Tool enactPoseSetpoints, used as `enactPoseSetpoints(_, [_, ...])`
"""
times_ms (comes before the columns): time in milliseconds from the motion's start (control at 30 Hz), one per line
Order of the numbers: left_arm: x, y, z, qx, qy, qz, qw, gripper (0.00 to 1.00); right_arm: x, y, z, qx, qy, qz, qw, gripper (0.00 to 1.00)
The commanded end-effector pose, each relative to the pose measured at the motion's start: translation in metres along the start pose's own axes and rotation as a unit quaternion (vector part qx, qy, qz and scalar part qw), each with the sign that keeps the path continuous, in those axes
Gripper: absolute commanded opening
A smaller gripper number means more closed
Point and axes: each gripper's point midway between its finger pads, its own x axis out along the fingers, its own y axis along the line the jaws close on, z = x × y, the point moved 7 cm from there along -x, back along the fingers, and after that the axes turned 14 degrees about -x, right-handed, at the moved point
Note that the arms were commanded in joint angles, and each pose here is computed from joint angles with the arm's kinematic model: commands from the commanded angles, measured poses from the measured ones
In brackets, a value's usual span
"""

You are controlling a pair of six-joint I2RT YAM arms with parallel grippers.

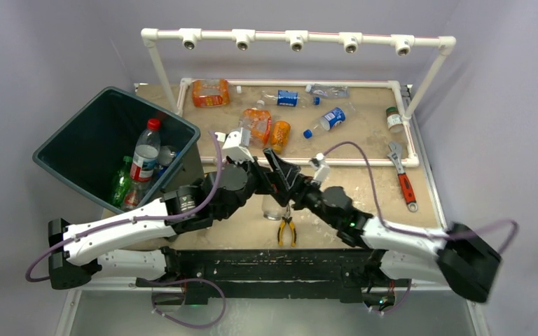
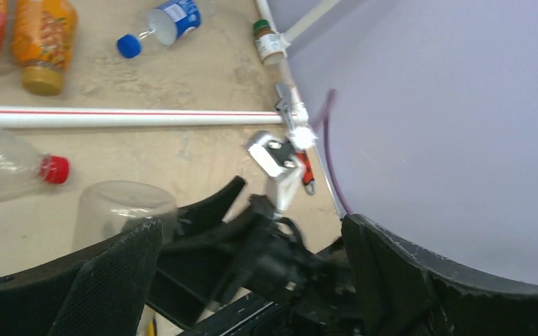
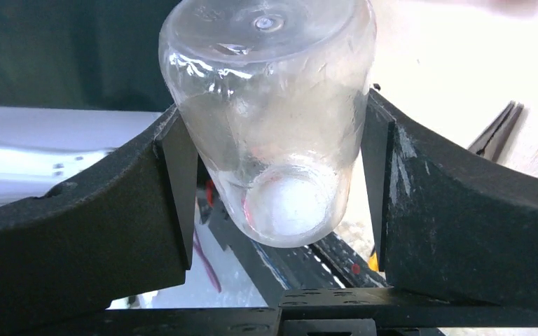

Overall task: Put the plastic bottles in the bin
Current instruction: Pick up the plastic bottle at the center of the board.

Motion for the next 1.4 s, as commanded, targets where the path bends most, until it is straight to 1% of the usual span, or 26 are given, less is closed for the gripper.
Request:
enactPoseSetpoints(0, [0.002,-0.048,0.011,-0.001,-0.010,-0.093,0.996,0.99,-0.047,0.000,0.042,-0.095,-0.081,-0.025,0.992,0.47])
enactPoseSetpoints(67, [0.002,-0.058,0.016,-0.002,-0.021,-0.122,0.992,0.99,-0.071,0.001,0.056,-0.108,-0.105,-0.030,0.988,0.46])
enactPoseSetpoints(167, [0.000,-0.069,0.018,-0.003,-0.034,-0.177,0.984,0.99,-0.102,0.001,0.081,-0.136,-0.160,-0.041,0.977,0.46])
enactPoseSetpoints(267, [-0.001,-0.067,0.011,0.003,-0.034,-0.227,0.973,0.99,-0.124,0.007,0.101,-0.150,-0.203,-0.036,0.967,0.45])
enactPoseSetpoints(300, [0.001,-0.061,0.003,0.011,-0.025,-0.238,0.971,0.99,-0.130,0.011,0.108,-0.152,-0.215,-0.034,0.964,0.45])
enactPoseSetpoints(367, [0.003,-0.055,-0.005,0.016,-0.020,-0.255,0.967,0.99,-0.137,0.015,0.120,-0.157,-0.227,-0.045,0.960,0.43])
enactPoseSetpoints(433, [0.006,-0.045,-0.014,0.021,-0.010,-0.256,0.966,0.99,-0.140,0.019,0.128,-0.167,-0.223,-0.054,0.959,0.42])
enactPoseSetpoints(567, [0.005,-0.026,-0.031,0.017,0.003,-0.288,0.957,0.99,-0.148,0.030,0.140,-0.166,-0.239,-0.034,0.956,0.41])
enactPoseSetpoints(633, [0.001,-0.021,-0.035,0.012,0.000,-0.323,0.946,0.99,-0.152,0.034,0.142,-0.161,-0.251,-0.016,0.955,0.41])
enactPoseSetpoints(800, [-0.017,-0.005,-0.044,-0.025,-0.020,-0.431,0.902,0.99,-0.157,0.040,0.135,-0.138,-0.258,0.037,0.956,0.42])
enactPoseSetpoints(867, [-0.017,-0.002,-0.050,-0.029,-0.016,-0.450,0.892,0.99,-0.160,0.045,0.133,-0.126,-0.265,0.069,0.953,0.42])
enactPoseSetpoints(1000, [-0.010,-0.002,-0.064,-0.022,0.011,-0.457,0.889,0.99,-0.175,0.054,0.136,-0.117,-0.291,0.122,0.942,0.42])
enactPoseSetpoints(1067, [-0.010,0.000,-0.067,-0.020,0.015,-0.458,0.889,0.99,-0.183,0.056,0.136,-0.111,-0.302,0.141,0.936,0.42])
enactPoseSetpoints(1200, [-0.013,0.008,-0.066,-0.023,0.007,-0.456,0.890,0.99,-0.193,0.056,0.132,-0.098,-0.314,0.173,0.928,0.42])
enactPoseSetpoints(1267, [-0.012,0.007,-0.064,-0.026,0.005,-0.448,0.893,0.99,-0.195,0.056,0.129,-0.091,-0.318,0.185,0.926,0.42])
enactPoseSetpoints(1367, [-0.014,0.006,-0.062,-0.025,0.001,-0.451,0.892,0.99,-0.195,0.056,0.126,-0.081,-0.319,0.199,0.923,0.42])
